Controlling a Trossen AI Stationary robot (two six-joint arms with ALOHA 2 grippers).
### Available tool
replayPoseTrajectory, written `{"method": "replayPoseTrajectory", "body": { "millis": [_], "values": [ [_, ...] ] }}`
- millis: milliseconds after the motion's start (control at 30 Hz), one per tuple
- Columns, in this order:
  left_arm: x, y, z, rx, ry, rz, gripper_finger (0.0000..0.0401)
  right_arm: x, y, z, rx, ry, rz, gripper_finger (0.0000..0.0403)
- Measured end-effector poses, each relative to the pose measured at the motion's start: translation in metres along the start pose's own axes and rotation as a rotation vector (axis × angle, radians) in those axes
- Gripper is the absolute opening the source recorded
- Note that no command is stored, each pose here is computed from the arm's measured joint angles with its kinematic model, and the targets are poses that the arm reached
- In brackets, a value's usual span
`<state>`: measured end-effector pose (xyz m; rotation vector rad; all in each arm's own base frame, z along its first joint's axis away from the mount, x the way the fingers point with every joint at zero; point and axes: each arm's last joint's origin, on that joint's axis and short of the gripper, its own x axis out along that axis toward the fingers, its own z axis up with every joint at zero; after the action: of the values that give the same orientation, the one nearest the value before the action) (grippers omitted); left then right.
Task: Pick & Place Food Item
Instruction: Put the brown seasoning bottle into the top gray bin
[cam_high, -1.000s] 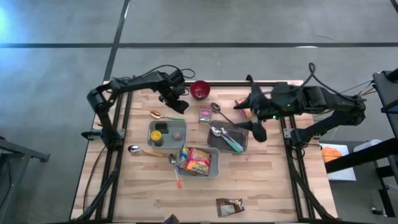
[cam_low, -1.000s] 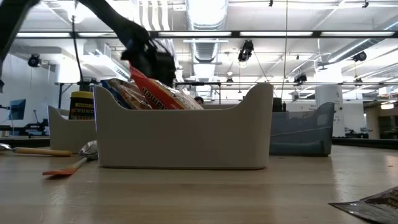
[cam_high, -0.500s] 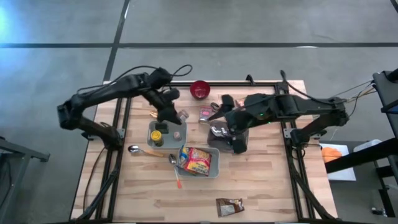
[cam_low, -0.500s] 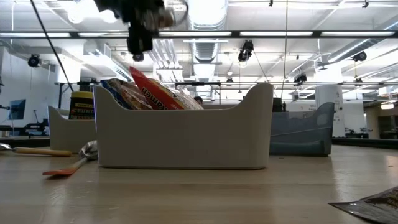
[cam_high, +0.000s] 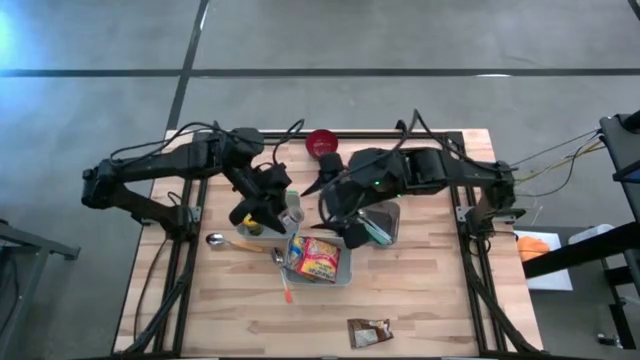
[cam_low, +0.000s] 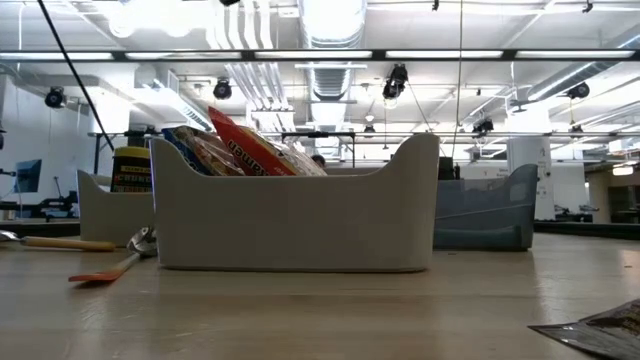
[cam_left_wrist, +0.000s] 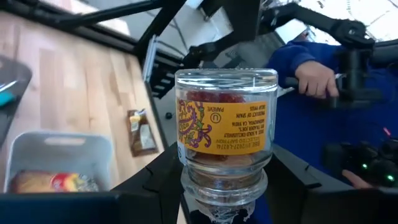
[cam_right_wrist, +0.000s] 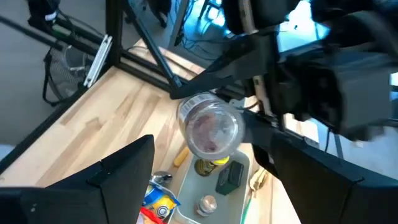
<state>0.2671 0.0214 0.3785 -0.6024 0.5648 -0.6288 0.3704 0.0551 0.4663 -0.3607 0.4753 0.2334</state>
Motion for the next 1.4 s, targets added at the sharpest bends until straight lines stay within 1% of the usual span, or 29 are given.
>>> {"method": "replayPoseTrajectory", "body": {
  "millis": [133, 200, 467, 667, 833, 933, 1100, 1167, 1400],
  "values": [
    [0.004, -0.005, 0.002, 0.038, -0.012, -0.027, 0.0165, 0.012, 0.0, 0.004, -0.013, 0.018, 0.015, 0.0317],
    [0.004, -0.006, 0.002, 0.035, -0.013, -0.031, 0.0165, 0.017, 0.0, 0.004, -0.015, 0.0, 0.04, 0.0317],
    [0.01, 0.0, 0.003, 0.036, -0.001, -0.045, 0.0165, 0.021, -0.001, 0.006, -0.026, -0.032, 0.044, 0.0317],
    [0.015, 0.004, 0.008, 0.063, -0.01, -0.078, 0.0165, 0.028, 0.001, 0.002, -0.027, -0.004, 0.063, 0.0317],
    [0.015, 0.004, 0.008, 0.063, -0.004, -0.092, 0.0165, 0.029, 0.002, 0.003, -0.027, -0.018, 0.09, 0.0314],
    [0.015, 0.004, 0.008, 0.065, -0.004, -0.097, 0.0165, 0.028, 0.002, 0.003, -0.027, -0.021, 0.091, 0.029],
    [0.015, 0.003, 0.01, 0.072, -0.018, -0.106, 0.0165, 0.028, 0.001, 0.004, -0.027, -0.026, 0.09, 0.0213],
    [0.015, 0.003, 0.01, 0.073, -0.02, -0.108, 0.0165, 0.028, 0.001, 0.003, -0.026, -0.027, 0.093, 0.019],
    [0.015, 0.003, 0.011, 0.078, -0.023, -0.111, 0.0165, 0.028, 0.001, 0.003, -0.039, -0.029, 0.094, 0.0185]
  ]
}}
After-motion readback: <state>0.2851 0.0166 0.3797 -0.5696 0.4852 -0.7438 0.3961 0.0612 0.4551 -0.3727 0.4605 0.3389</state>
